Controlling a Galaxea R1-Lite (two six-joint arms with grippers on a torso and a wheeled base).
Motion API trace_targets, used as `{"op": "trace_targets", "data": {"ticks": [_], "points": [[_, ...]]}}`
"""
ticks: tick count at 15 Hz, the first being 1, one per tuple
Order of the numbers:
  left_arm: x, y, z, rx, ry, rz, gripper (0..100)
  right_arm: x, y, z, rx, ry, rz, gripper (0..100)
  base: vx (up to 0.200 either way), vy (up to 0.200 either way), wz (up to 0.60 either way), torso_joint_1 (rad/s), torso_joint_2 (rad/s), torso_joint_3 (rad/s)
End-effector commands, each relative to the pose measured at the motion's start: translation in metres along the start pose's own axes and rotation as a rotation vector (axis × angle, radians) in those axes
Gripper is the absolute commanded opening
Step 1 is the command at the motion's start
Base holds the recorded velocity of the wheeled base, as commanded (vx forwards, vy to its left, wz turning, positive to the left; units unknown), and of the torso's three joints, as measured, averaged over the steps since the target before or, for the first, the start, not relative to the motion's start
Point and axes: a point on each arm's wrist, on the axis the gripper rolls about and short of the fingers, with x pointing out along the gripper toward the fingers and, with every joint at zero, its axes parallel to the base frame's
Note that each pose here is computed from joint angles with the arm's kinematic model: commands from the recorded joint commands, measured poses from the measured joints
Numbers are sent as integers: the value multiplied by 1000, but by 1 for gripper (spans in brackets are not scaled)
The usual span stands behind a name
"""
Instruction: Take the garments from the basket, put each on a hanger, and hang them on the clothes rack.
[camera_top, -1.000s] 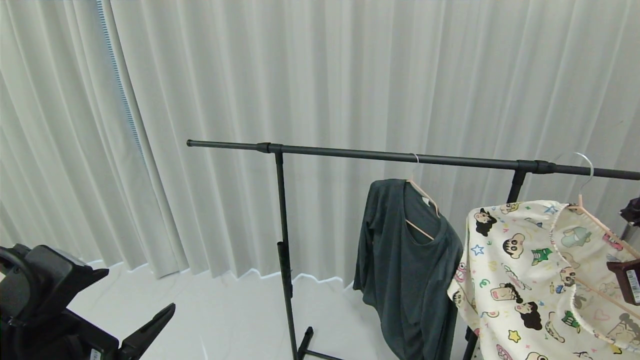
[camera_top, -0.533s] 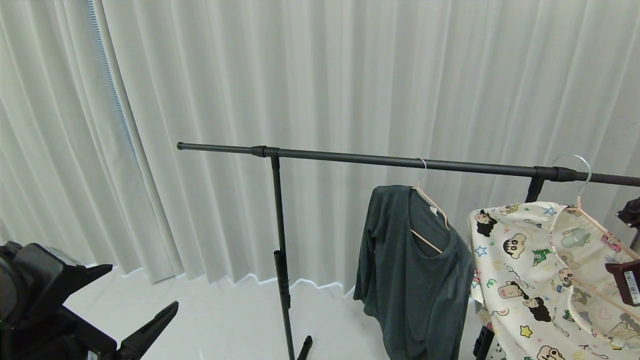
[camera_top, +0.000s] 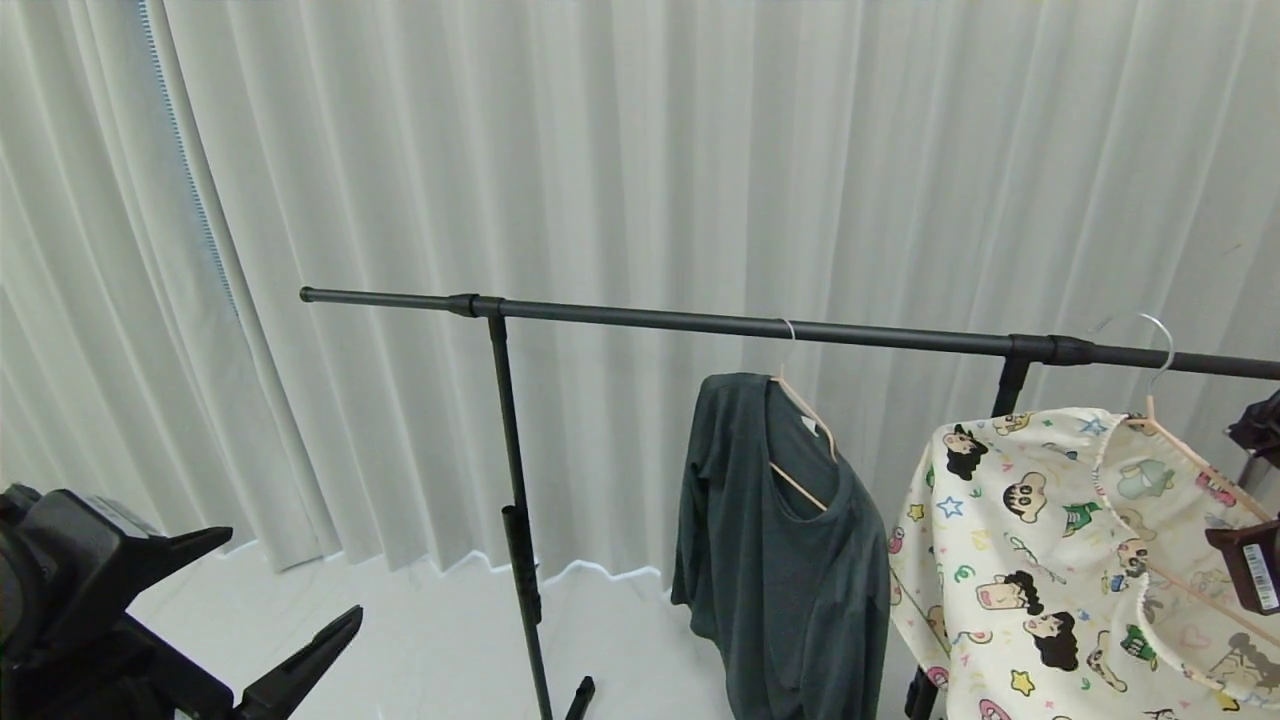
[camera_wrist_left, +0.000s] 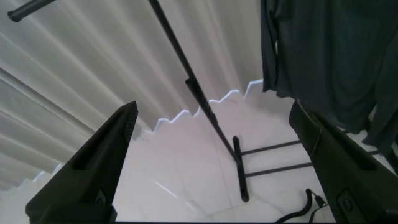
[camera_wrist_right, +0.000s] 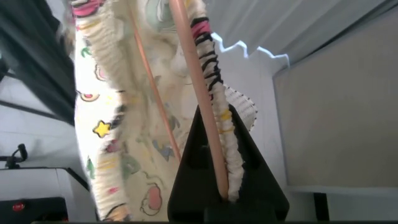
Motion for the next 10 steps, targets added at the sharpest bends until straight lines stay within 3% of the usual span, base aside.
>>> {"op": "trace_targets", "data": {"ticks": [1,4,8,10], "points": [[0,0,0,-1,1,0,100,0,2,1,-6,-4,8,0,0,-200,0,7,-2,-2],[0,0,0,1,1,0,100,0,8,2,-4,-9,35,0,0,0,0,0,0,0],[0,0,1,-3,-2,3,100,-2,35,6,-5,-18,127,0,0,0,0,0,0,0],[0,0,1,-5,-2,3,100,5,48,8,-7,6,123,0,0,0,0,0,0,0]]}}
